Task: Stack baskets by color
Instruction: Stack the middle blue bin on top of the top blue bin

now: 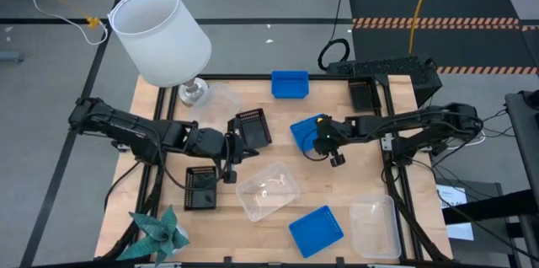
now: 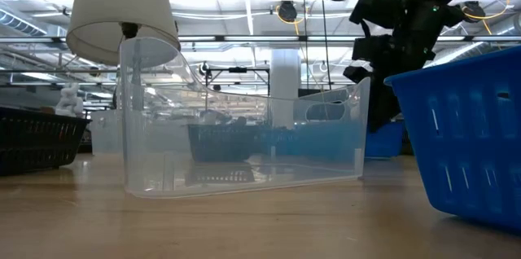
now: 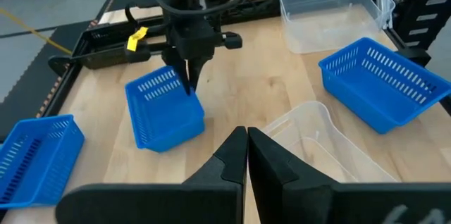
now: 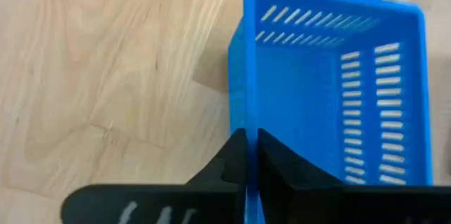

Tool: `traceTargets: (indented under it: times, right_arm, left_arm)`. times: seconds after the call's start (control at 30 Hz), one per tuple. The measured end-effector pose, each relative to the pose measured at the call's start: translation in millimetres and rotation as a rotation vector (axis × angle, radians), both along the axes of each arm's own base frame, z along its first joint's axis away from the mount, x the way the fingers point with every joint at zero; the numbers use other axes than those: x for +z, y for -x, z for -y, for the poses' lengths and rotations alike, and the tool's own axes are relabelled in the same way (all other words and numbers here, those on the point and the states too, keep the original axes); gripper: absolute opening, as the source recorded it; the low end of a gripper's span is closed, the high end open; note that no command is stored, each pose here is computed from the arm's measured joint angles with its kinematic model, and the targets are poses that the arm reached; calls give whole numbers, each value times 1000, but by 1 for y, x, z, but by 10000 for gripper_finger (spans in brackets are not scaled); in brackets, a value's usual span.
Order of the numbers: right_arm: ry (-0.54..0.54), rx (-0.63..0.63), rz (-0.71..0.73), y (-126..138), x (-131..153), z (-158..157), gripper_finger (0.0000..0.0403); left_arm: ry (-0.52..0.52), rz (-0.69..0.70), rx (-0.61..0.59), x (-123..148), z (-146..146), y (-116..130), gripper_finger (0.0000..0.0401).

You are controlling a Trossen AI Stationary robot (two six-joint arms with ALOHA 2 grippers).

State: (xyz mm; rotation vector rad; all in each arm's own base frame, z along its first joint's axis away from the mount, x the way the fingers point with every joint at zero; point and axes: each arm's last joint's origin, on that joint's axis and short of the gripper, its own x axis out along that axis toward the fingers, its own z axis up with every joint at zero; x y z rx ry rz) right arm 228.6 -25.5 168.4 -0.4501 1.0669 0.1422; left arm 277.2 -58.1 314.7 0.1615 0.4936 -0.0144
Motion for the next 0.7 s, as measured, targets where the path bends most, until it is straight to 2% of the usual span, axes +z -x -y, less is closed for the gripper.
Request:
traceTargets:
  times: [0.17,0.5,0.7]
  right_arm:
    - [-21,-64,37,-5,15,0,12]
    - [52,-211,108,-25,85,5,6]
    - [81,-238,162,-30,128,7,6]
  left_arm:
    - [0,0,0,0,0,0,17]
    - [-17,1,-9,0,0,0,17]
    - [-16,2,-9,0,0,0,17]
